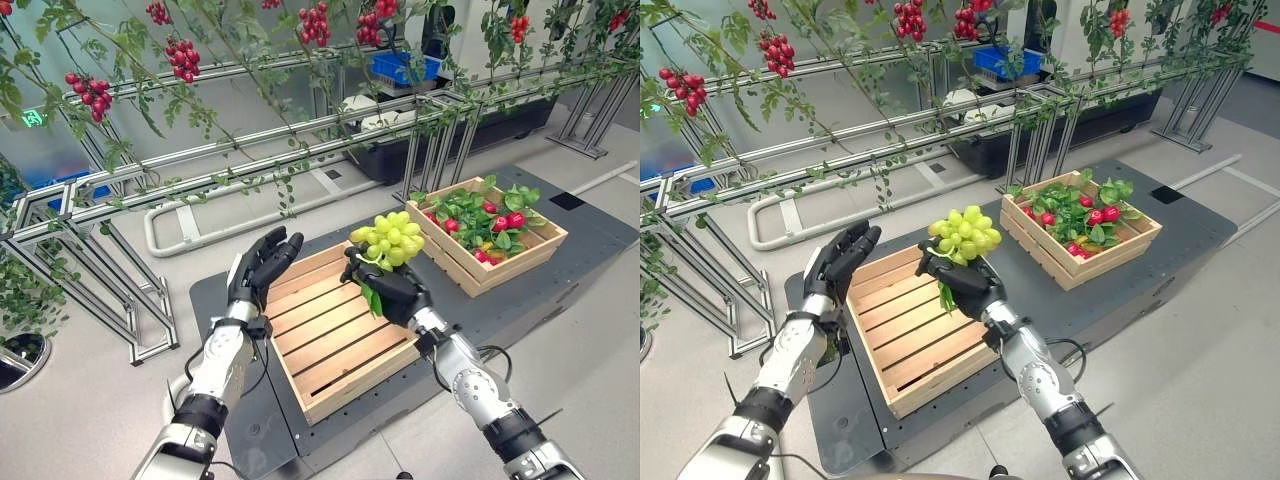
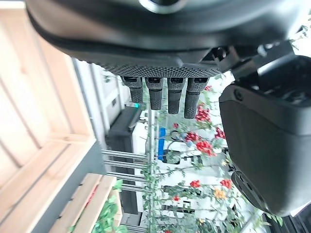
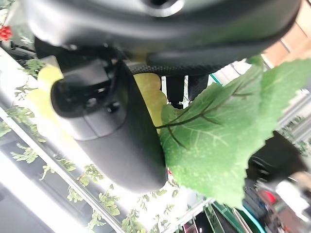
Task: Pick up the fruits from the basket on one side to the basket on the other side
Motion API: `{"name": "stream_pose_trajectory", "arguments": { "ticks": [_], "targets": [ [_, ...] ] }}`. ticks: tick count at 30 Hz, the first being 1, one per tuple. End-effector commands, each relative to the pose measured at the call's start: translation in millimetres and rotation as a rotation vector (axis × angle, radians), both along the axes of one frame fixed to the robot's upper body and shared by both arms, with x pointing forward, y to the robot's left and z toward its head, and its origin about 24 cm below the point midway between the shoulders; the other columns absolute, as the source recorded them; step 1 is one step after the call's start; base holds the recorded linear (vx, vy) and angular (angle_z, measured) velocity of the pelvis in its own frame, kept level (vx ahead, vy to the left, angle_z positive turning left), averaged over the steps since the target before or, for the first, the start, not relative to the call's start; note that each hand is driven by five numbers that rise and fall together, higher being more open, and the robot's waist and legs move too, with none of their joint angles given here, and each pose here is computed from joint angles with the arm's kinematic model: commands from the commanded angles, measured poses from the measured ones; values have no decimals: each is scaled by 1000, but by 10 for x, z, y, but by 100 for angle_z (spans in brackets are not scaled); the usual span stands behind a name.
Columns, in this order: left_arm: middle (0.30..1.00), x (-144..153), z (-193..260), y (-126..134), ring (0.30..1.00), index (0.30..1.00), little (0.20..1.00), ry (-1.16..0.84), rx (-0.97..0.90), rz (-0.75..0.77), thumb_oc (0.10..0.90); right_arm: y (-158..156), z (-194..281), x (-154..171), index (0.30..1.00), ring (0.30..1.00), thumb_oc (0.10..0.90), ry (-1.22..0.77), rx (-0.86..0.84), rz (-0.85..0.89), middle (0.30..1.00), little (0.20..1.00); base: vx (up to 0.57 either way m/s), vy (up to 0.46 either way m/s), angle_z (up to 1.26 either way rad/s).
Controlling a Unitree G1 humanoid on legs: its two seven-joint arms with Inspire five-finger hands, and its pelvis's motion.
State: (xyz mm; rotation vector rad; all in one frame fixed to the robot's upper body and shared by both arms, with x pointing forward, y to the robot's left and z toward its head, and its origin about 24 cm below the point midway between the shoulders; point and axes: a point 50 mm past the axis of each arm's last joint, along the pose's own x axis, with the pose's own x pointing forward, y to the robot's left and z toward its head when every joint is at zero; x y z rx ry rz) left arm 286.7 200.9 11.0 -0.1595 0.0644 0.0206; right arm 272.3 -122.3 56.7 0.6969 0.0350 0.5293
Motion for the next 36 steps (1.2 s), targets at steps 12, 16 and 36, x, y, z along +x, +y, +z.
{"name": "stream_pose_trajectory", "arguments": {
  "ticks": [12,16,36],
  "targets": [
    [900,-405,142,236,900,900,900,-163,-3,66,800,-620,726,-53,300,300,400,-391,-98,-106,300,300,-39,10,-30],
    [900,-366,219,271,900,900,900,-171,38,65,800,-548,861,137,300,300,400,-398,-148,-167,300,300,-131,217,-184],
    [900,-4,299,153,900,900,900,-85,236,159,800,-762,950,119,300,300,400,-381,-208,-230,300,300,-97,136,-37]
  ]
}}
